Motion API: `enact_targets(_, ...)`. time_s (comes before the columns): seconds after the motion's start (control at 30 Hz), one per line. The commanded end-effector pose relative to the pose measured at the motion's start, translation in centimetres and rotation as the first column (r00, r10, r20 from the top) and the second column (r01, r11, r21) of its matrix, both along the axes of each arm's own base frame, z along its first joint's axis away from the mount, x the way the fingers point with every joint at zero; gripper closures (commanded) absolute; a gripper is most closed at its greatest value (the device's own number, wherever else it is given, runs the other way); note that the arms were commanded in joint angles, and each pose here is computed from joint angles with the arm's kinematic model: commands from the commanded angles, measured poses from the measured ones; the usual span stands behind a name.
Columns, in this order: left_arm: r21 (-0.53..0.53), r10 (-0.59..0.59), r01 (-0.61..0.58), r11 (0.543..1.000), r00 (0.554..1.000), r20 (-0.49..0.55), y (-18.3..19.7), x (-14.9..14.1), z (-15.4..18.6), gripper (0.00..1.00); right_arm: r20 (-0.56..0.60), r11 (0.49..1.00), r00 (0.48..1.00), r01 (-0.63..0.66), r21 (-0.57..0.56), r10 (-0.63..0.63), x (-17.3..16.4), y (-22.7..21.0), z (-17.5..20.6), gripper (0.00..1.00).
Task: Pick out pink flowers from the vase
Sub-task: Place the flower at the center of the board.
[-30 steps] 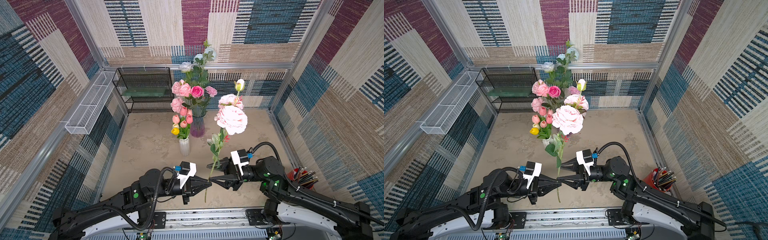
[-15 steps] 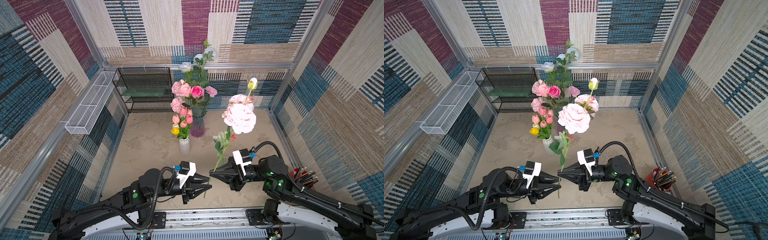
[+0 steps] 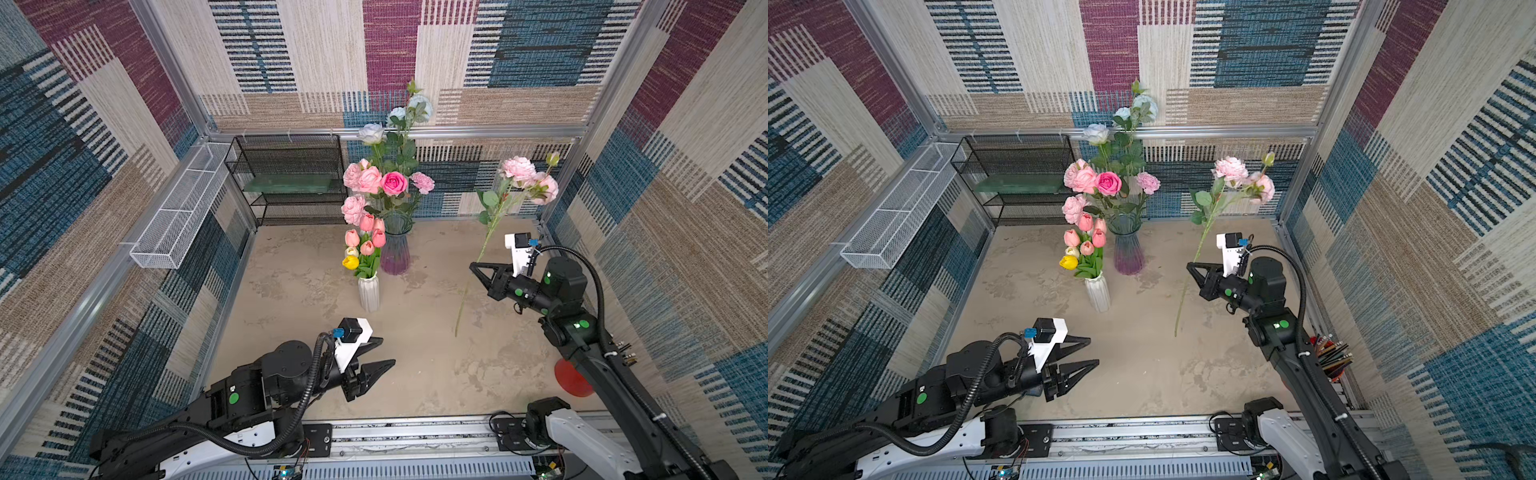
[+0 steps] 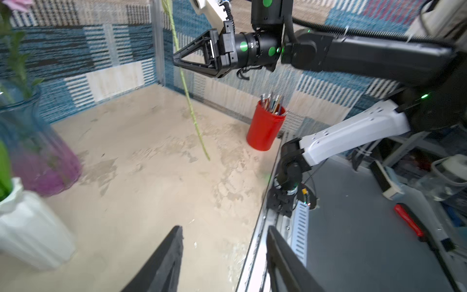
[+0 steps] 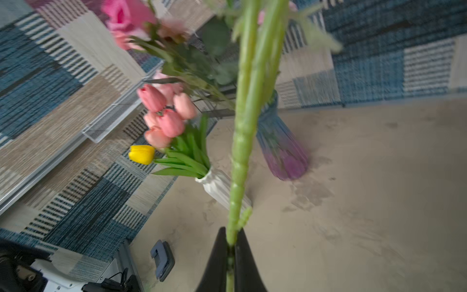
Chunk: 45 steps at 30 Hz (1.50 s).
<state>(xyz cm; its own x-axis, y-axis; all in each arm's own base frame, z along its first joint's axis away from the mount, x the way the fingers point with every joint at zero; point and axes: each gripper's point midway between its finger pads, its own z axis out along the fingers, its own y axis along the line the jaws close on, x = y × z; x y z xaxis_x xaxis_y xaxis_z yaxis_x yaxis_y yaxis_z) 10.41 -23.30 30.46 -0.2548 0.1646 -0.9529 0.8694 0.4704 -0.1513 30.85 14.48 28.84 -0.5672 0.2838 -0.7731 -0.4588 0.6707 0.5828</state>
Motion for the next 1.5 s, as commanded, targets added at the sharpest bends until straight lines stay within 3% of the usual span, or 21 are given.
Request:
enact_targets(0.0, 0.139, 0.085, -0.085, 0.987, 0.996, 0.006, 2.0, 1.0, -2.8, 0.46, -0.209, 0.999, 0.978, -0.039, -0.03, 0.032, 0.6, -0.5, -5.6, 1.0)
enact_targets(0.33, 0.25, 0.062, -0.044, 0.967, 0.996, -0.066, 2.9, -0.1, -4.9, 0.47, -0.509, 0.955, 0.853, -0.049, -0.292, -0.112, 6.2, -1.0, -18.1, 1.0)
enact_targets(0.57, 0.211, 0.07, -0.059, 0.976, 0.997, -0.044, 3.9, -0.2, -4.9, 0.47, -0.63, 0.907, 0.766, -0.168, -0.385, -0.125, 6.2, 0.2, -24.3, 1.0)
enact_targets(0.77, 0.179, 0.114, -0.111, 0.978, 0.994, -0.006, 5.0, 0.4, -4.2, 0.48, -0.674, 0.888, 0.726, -0.215, -0.408, -0.134, 4.3, 2.3, -27.2, 0.97)
enact_targets(0.9, 0.187, 0.124, -0.122, 0.975, 0.992, 0.001, 5.1, 0.5, -4.3, 0.47, -0.681, 0.905, 0.711, -0.158, -0.395, -0.173, 3.5, 2.1, -28.1, 0.91)
enact_targets(1.03, 0.181, 0.116, -0.114, 0.977, 0.993, -0.002, 5.0, 0.4, -4.2, 0.47, -0.667, 0.925, 0.721, -0.099, -0.367, -0.187, 3.3, 2.2, -28.0, 0.79)
enact_targets(1.27, 0.192, 0.114, -0.112, 0.975, 0.993, -0.002, 4.8, 0.5, -4.4, 0.47, -0.627, 0.909, 0.742, -0.057, -0.412, -0.238, 3.5, 1.4, -27.5, 0.72)
enact_targets(1.47, 0.192, 0.137, -0.136, 0.972, 0.991, 0.011, 5.2, 0.8, -4.4, 0.47, -0.542, 0.901, 0.797, 0.007, -0.434, -0.267, 4.2, 0.4, -23.6, 0.6)
